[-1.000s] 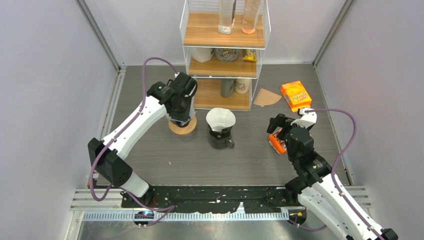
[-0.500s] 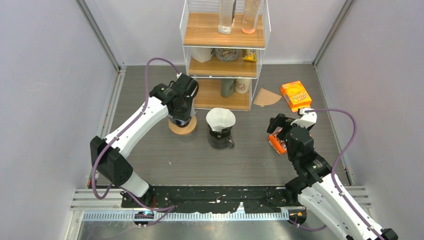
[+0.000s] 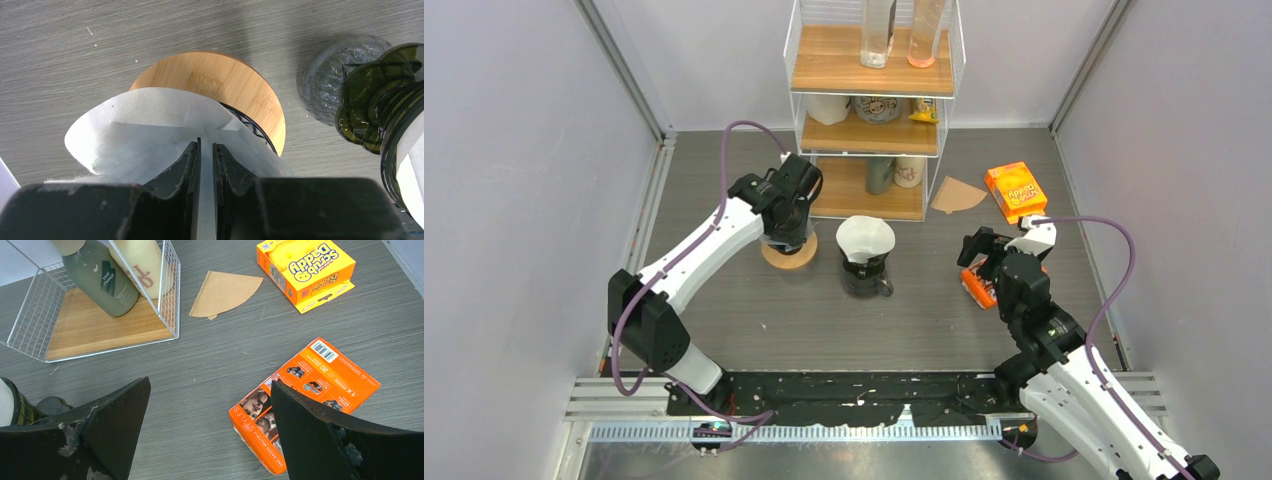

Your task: Place the coffee filter in the dripper

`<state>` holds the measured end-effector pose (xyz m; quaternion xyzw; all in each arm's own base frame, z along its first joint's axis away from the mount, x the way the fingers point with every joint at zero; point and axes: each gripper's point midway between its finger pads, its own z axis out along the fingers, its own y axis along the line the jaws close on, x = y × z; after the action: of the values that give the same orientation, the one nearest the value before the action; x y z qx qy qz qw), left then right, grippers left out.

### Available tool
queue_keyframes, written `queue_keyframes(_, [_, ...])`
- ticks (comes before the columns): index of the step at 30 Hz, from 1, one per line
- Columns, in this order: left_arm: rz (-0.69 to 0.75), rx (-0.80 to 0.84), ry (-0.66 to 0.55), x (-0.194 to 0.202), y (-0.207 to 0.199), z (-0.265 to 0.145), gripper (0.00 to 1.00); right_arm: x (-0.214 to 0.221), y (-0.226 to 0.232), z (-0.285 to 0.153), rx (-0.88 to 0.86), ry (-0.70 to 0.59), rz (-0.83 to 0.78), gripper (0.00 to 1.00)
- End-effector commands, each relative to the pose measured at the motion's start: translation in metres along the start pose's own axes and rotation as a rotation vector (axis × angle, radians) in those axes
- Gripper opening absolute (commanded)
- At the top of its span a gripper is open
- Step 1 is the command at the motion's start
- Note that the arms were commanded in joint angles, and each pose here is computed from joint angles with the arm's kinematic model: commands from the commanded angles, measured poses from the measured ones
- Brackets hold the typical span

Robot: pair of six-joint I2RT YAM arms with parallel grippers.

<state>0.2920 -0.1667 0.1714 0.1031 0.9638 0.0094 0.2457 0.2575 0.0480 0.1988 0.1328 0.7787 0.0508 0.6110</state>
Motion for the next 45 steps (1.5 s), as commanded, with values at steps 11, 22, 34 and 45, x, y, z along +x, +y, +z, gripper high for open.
queue_keyframes(11, [-0.008, -0.002, -0.03, -0.006, -0.001, 0.001, 0.27, -0.019, 0.002, -0.001, 0.007, -0.048, 0.02, 0.96])
queue_keyframes(22, [-0.012, 0.011, 0.029, 0.002, -0.003, 0.012, 0.25, -0.019, 0.002, -0.001, 0.005, -0.049, 0.02, 0.96])
queue_keyframes(34, [0.001, 0.003, 0.067, 0.008, -0.004, 0.022, 0.22, -0.017, 0.002, 0.0, 0.012, -0.042, 0.015, 0.96])
queue_keyframes(45, [0.003, -0.003, 0.081, 0.011, -0.003, 0.025, 0.23, -0.017, 0.002, 0.001, 0.013, -0.04, 0.013, 0.96])
